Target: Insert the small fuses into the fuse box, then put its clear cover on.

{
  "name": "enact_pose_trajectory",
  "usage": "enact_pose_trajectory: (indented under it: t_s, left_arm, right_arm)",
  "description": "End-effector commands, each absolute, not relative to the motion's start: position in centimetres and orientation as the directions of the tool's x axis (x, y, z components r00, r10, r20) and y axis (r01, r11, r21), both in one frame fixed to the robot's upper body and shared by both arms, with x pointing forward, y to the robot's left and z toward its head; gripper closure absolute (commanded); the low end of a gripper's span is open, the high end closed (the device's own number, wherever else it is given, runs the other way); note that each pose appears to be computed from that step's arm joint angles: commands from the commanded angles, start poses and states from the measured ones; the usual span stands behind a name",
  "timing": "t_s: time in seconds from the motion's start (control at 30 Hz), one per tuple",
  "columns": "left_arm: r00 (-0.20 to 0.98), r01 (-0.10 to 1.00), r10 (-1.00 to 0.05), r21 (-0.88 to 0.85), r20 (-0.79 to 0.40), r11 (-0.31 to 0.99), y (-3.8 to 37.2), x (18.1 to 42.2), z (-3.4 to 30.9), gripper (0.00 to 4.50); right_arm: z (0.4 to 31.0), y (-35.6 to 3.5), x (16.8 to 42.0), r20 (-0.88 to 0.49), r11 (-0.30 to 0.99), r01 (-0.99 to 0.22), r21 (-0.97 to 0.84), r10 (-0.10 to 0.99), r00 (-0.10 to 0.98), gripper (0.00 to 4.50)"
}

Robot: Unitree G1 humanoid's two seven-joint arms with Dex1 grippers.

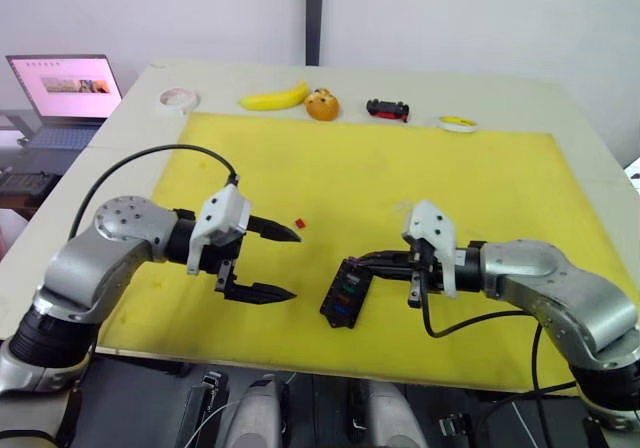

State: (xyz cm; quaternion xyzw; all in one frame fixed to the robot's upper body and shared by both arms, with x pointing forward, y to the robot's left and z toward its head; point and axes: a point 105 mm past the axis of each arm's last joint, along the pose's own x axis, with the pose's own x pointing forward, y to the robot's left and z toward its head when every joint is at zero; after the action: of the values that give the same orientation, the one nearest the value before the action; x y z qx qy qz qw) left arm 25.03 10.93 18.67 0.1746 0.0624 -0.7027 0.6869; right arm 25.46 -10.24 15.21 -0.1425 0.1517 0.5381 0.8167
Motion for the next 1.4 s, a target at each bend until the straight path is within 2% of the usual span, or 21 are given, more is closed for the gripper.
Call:
enact_pose_trajectory:
  t_s: [0.03, 0.17, 0.9, 1.4]
  left_arm:
    - [-0.015, 0.979, -0.941, 0.185, -0.337, -0.082, 10.6, 24.5, 18.8, 0.0]
    - [-0.02, 0.974, -0.931, 0.202, -0.364, -0.1, 10.7, 24.5, 18.3, 0.0]
    - [-0.016, 0.973, -0.933, 0.208, -0.359, -0.097, 10.5, 24.7, 18.4, 0.0]
    - [-0.005, 0.974, -0.934, 0.212, -0.357, -0.086, 10.6, 24.6, 18.4, 0.0]
  right_arm:
    - [15.3, -10.2, 25.3, -0.401, 0.374, -0.921, -0.105, 0.832, 0.384, 4.48]
    - [14.6, -10.5, 25.3, -0.422, 0.381, -0.917, -0.118, 0.817, 0.394, 4.48]
    - [14.9, -10.1, 25.8, -0.402, 0.391, -0.912, -0.123, 0.821, 0.406, 4.48]
    - [13.6, -10.4, 25.7, -0.455, 0.412, -0.903, -0.122, 0.785, 0.42, 4.48]
